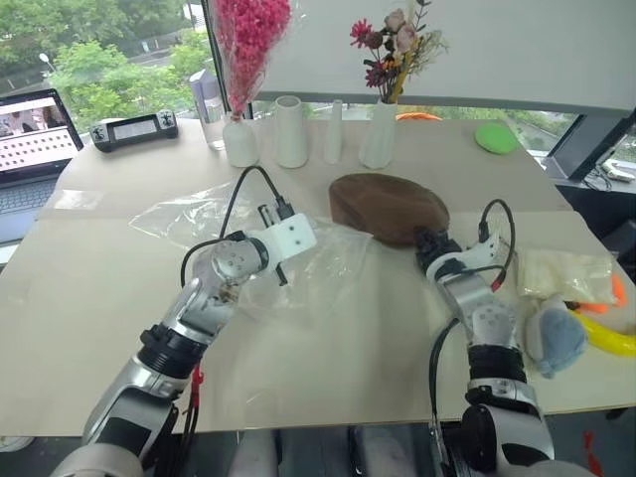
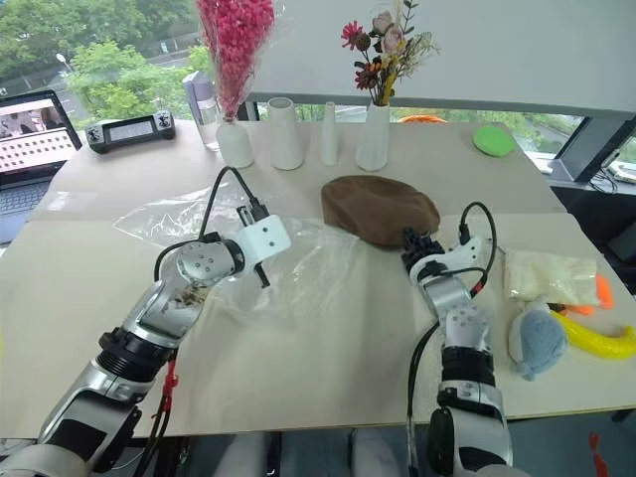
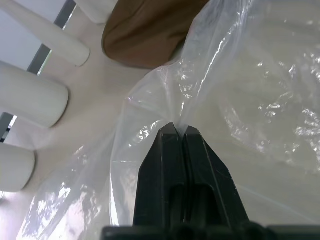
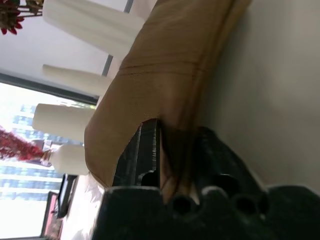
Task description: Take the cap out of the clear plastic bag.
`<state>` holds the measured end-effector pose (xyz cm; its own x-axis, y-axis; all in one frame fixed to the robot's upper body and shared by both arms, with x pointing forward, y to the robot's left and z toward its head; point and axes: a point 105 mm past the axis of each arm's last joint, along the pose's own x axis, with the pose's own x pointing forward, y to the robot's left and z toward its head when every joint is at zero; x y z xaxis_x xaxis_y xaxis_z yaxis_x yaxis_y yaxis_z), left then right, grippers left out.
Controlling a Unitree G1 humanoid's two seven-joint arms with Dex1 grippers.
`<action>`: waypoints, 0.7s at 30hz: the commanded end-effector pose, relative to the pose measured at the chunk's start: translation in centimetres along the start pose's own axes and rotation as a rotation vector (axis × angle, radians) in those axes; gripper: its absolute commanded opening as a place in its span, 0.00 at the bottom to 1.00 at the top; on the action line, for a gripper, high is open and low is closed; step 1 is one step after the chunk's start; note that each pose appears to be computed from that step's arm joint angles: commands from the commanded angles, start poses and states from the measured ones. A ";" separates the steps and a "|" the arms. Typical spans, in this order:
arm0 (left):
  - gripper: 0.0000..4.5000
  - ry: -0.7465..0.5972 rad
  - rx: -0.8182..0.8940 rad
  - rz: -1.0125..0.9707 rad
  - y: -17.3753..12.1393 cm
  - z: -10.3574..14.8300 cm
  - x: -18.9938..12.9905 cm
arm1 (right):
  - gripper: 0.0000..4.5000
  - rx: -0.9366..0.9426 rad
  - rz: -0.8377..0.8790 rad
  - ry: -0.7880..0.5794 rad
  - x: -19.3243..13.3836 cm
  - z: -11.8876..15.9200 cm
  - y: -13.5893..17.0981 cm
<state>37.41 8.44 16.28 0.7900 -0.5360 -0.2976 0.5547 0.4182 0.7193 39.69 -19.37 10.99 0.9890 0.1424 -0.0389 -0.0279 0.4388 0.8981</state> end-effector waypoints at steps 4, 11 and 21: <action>0.00 -0.065 -0.024 -0.013 0.1 1.5 -0.7 | 0.93 -0.142 0.365 -0.020 -9.6 5.5 7.0; 0.48 0.025 -0.018 0.020 1.3 -1.4 -0.4 | 1.00 -0.373 0.438 0.066 -15.2 5.5 10.1; 1.00 0.103 -0.190 0.283 6.4 -5.2 3.4 | 1.00 -0.349 0.445 0.042 -13.1 3.6 10.8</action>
<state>44.45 12.95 15.57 0.9162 -0.3239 -0.2358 0.3954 0.6361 0.6626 27.34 -19.83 21.26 0.8764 0.4250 0.2266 -0.4576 0.5882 0.6668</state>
